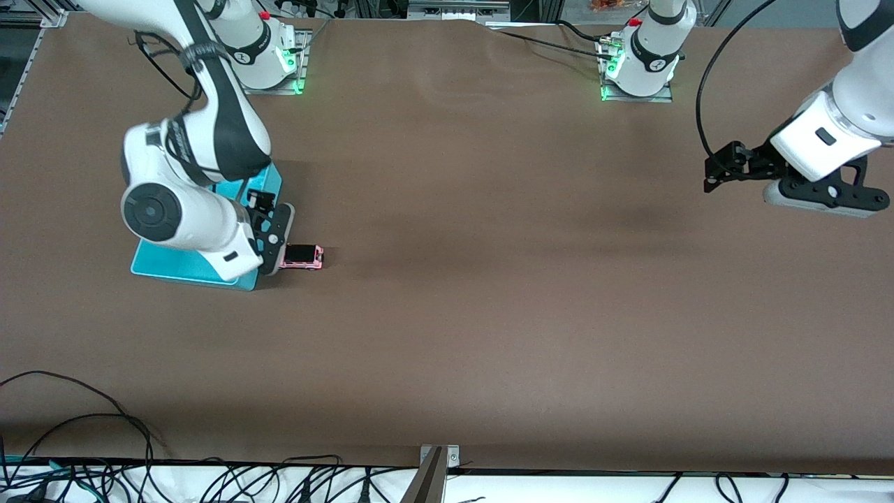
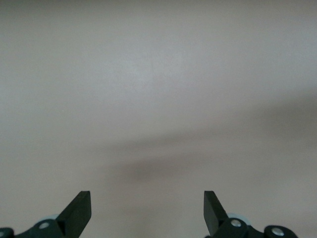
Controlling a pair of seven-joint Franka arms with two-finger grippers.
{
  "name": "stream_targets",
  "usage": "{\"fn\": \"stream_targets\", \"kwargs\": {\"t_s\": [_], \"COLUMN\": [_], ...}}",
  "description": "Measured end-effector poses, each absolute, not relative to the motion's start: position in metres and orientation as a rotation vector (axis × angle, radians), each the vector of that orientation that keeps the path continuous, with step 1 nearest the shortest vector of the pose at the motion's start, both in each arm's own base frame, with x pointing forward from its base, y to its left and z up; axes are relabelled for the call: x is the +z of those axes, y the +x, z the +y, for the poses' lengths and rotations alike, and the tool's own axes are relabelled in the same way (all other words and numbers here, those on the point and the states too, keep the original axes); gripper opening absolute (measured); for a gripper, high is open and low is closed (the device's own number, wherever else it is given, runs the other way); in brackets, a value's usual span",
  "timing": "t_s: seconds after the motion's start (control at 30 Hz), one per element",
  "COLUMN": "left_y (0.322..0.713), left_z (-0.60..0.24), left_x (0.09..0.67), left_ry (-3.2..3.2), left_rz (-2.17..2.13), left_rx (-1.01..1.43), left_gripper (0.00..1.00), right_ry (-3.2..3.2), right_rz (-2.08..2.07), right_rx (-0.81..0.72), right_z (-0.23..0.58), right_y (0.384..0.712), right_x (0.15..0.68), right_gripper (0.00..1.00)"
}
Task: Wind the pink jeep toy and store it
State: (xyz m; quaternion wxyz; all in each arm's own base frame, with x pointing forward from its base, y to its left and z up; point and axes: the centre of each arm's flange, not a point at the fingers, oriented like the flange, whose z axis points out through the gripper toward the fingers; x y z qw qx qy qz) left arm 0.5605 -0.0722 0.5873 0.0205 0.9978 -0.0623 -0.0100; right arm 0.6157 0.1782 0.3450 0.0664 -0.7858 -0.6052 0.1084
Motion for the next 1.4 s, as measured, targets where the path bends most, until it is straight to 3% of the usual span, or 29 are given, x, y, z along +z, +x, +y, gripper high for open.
{"fn": "stream_targets", "kwargs": {"t_s": [0.47, 0.9, 1.0, 1.03, 1.1, 1.13, 1.2, 1.4], "left_y": [0.549, 0.55, 0.55, 0.55, 0.55, 0.55, 0.55, 0.55], "left_z": [-0.064, -0.057, -0.057, -0.057, -0.059, -0.06, -0.061, -0.059], "left_x": [0.576, 0.582, 0.582, 0.582, 0.582, 0.582, 0.582, 0.582], "left_ry": [3.1, 3.1, 3.1, 3.1, 3.1, 3.1, 3.1, 3.1], "left_rz": [-0.171, -0.153, -0.152, -0.153, -0.157, -0.16, -0.164, -0.158], "left_rx": [-0.106, -0.097, -0.098, -0.098, -0.098, -0.098, -0.098, -0.098], "left_gripper": [1.0, 1.0, 1.0, 1.0, 1.0, 1.0, 1.0, 1.0], "right_ry": [-2.245, -2.231, -2.194, -2.175, -2.133, -2.113, -2.084, -2.073], "right_rz": [-2.007, -2.066, -2.108, -2.128, -2.17, -2.19, -2.219, -2.242], "right_rx": [0.238, 0.171, 0.161, 0.157, 0.15, 0.146, 0.14, 0.118], "right_z": [0.179, 0.185, 0.186, 0.185, 0.185, 0.185, 0.185, 0.184], "right_y": [0.606, 0.575, 0.572, 0.572, 0.573, 0.573, 0.574, 0.577], "right_x": [0.256, 0.206, 0.202, 0.202, 0.203, 0.204, 0.205, 0.212], "right_gripper": [1.0, 1.0, 0.88, 0.77, 0.72, 0.62, 0.52, 0.51]}}
